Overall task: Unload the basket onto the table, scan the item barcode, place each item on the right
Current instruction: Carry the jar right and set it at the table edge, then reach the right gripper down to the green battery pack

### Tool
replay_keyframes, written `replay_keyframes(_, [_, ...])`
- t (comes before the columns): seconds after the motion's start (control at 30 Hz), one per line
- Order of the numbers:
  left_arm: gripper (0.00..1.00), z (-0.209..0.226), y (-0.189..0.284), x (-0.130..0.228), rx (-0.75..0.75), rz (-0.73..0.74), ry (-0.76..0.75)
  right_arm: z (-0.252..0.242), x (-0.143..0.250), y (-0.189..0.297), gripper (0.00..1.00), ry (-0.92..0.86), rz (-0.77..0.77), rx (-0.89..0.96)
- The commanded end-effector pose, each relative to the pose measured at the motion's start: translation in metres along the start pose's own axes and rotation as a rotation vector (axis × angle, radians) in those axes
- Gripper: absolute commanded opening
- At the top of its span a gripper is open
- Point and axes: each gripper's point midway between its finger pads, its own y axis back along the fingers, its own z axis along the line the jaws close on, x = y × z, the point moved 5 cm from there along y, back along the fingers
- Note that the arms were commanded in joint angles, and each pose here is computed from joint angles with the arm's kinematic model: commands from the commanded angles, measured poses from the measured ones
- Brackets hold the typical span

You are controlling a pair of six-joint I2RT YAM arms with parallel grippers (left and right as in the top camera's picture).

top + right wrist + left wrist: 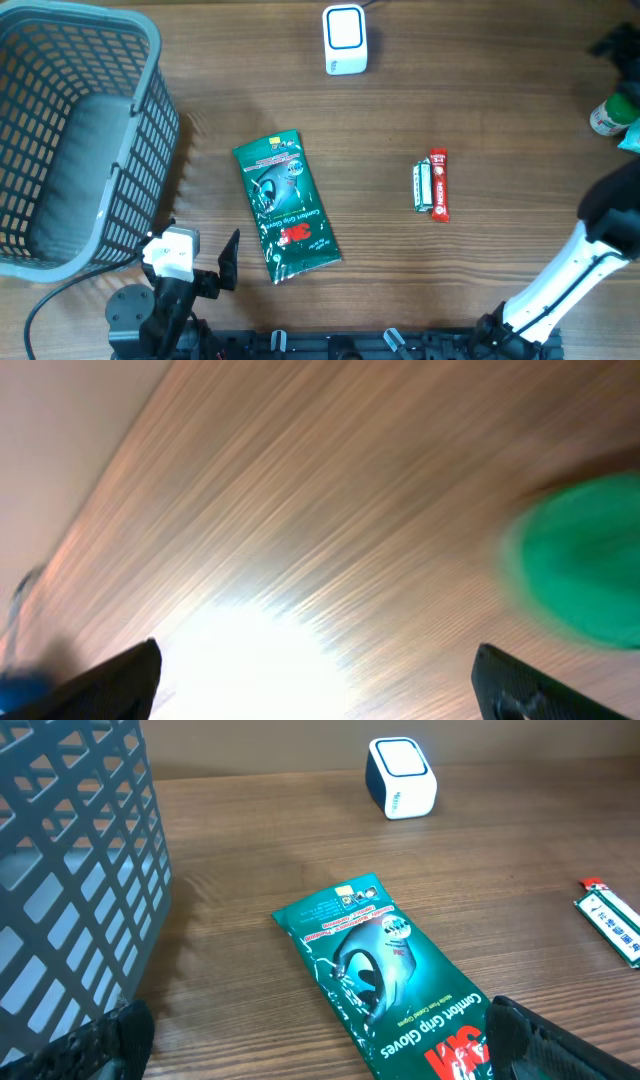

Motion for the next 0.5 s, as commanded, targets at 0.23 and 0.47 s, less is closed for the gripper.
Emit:
replay_keyframes(0.23, [1.0, -0.002, -0.001, 0.001, 0.016, -0.002, 0.008, 0.141, 0.179, -0.002, 1.0, 0.368, 0.556, -0.028])
replay_keyframes(0.47, [1.0, -0.002, -0.001, 0.001, 0.016, -0.002, 0.008, 0.184, 0.273, 0.003, 0.95, 0.657, 0.644, 0.143])
